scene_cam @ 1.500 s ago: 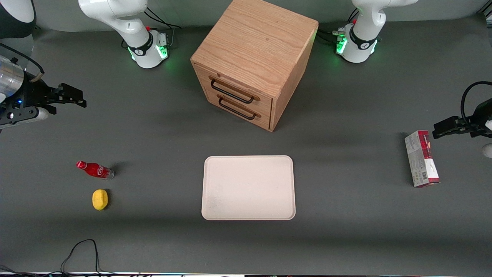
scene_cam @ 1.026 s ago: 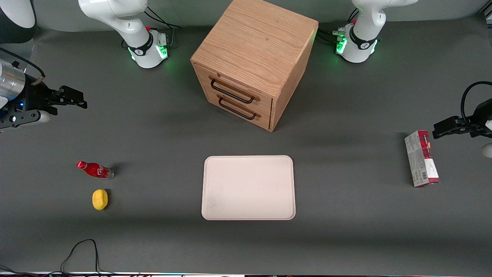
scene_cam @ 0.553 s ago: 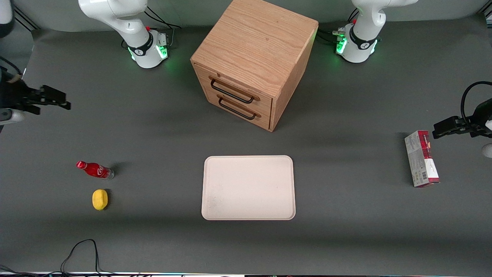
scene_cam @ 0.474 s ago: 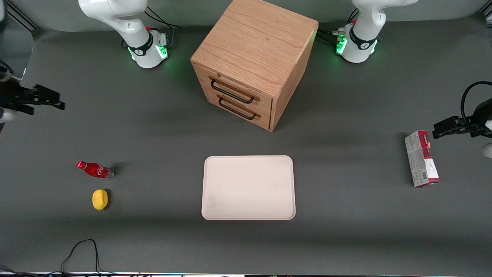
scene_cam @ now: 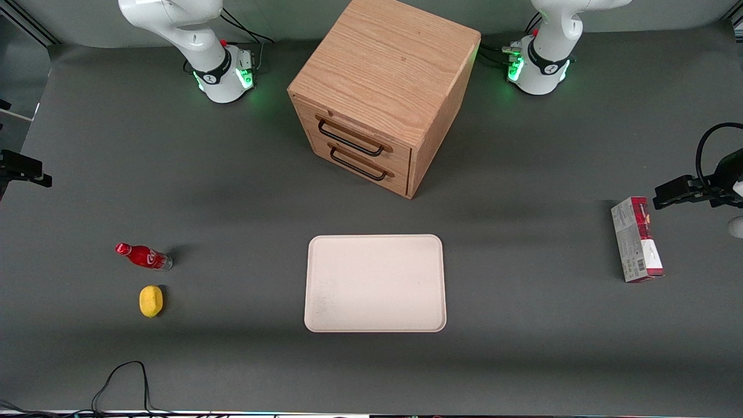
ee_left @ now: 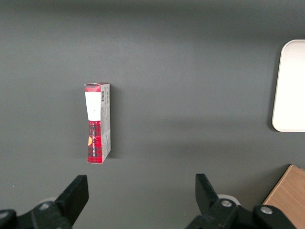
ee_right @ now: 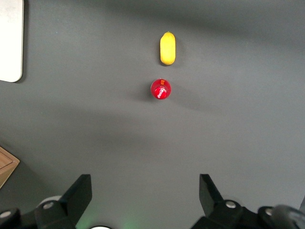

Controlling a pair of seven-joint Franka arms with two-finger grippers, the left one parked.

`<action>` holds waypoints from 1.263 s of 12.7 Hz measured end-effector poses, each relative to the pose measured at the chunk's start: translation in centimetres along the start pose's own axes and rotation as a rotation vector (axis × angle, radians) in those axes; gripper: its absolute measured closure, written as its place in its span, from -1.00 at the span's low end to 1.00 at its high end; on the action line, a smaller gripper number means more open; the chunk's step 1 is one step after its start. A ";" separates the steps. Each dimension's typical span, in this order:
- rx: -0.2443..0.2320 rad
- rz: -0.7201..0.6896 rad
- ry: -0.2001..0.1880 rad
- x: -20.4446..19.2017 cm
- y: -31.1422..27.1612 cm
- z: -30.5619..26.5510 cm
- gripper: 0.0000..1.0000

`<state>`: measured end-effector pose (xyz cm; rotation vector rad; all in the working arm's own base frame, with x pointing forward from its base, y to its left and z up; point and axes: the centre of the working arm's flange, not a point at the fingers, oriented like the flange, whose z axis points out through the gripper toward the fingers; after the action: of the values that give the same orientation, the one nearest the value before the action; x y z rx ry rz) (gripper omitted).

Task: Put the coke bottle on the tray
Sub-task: 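Move the open right gripper down toward the red Coca-Cola bottle, then close the right gripper around the bottle's cap end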

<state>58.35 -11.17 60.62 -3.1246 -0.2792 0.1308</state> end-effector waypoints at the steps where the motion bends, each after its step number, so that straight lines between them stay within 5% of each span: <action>1: 0.000 -0.002 -0.002 0.1 -0.1 0.0 -1.00; 7: 0.004 0.004 -0.040 1.6 0.6 4.4 -1.00; 12: -0.035 0.009 0.021 3.8 1.8 15.6 -1.00; 16: -0.060 0.000 0.029 5.1 1.7 21.8 -1.00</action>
<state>61.88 -12.01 38.43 -3.1828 -0.2886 0.0784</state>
